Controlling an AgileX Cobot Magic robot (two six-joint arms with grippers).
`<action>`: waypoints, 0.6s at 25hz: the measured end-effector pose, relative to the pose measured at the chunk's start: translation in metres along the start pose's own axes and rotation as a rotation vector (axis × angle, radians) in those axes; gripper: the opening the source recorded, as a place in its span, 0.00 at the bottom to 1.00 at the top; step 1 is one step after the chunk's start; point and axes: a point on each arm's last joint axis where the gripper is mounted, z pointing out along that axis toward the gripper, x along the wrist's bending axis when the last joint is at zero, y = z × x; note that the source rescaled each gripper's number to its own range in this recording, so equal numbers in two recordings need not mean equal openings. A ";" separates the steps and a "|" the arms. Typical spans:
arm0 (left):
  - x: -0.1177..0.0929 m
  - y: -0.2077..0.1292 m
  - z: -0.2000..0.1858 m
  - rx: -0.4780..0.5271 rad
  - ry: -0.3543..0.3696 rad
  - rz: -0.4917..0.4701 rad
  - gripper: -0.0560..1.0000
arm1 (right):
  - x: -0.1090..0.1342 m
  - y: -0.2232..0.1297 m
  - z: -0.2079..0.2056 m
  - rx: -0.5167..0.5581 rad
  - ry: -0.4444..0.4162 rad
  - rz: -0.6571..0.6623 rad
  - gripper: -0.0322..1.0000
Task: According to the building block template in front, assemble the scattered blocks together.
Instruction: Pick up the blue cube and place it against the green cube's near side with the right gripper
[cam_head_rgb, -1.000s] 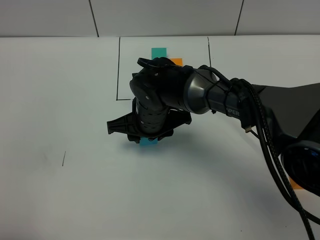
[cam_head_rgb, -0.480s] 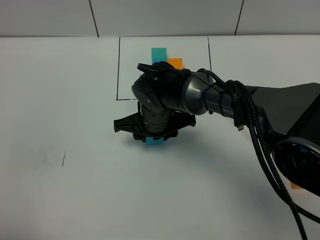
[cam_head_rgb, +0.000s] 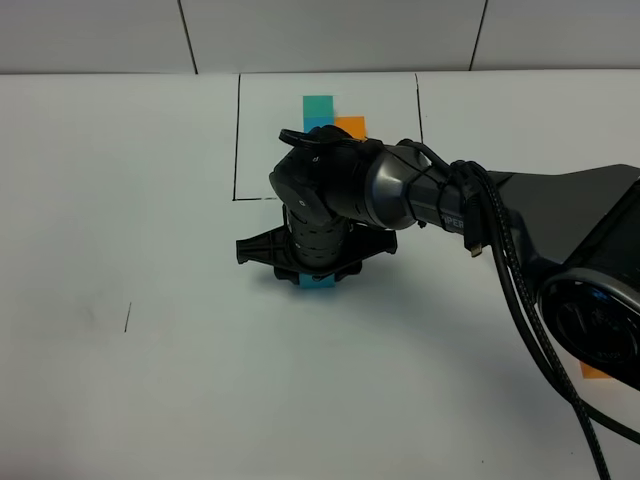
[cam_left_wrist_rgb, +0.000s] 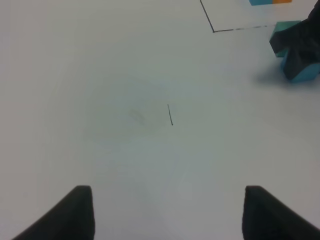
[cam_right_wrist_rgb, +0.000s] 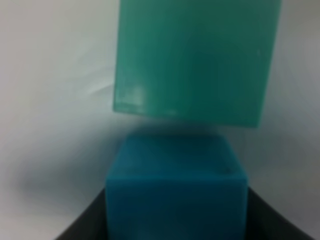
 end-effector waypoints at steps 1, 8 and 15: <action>0.000 0.000 0.000 0.000 0.000 0.000 0.39 | 0.000 0.000 0.001 0.000 -0.001 -0.001 0.03; 0.000 0.000 0.000 0.000 0.000 0.000 0.39 | 0.000 0.001 0.001 -0.008 0.003 0.009 0.03; 0.000 0.000 0.000 0.000 0.000 0.000 0.39 | 0.000 0.002 0.001 -0.028 0.002 0.003 0.03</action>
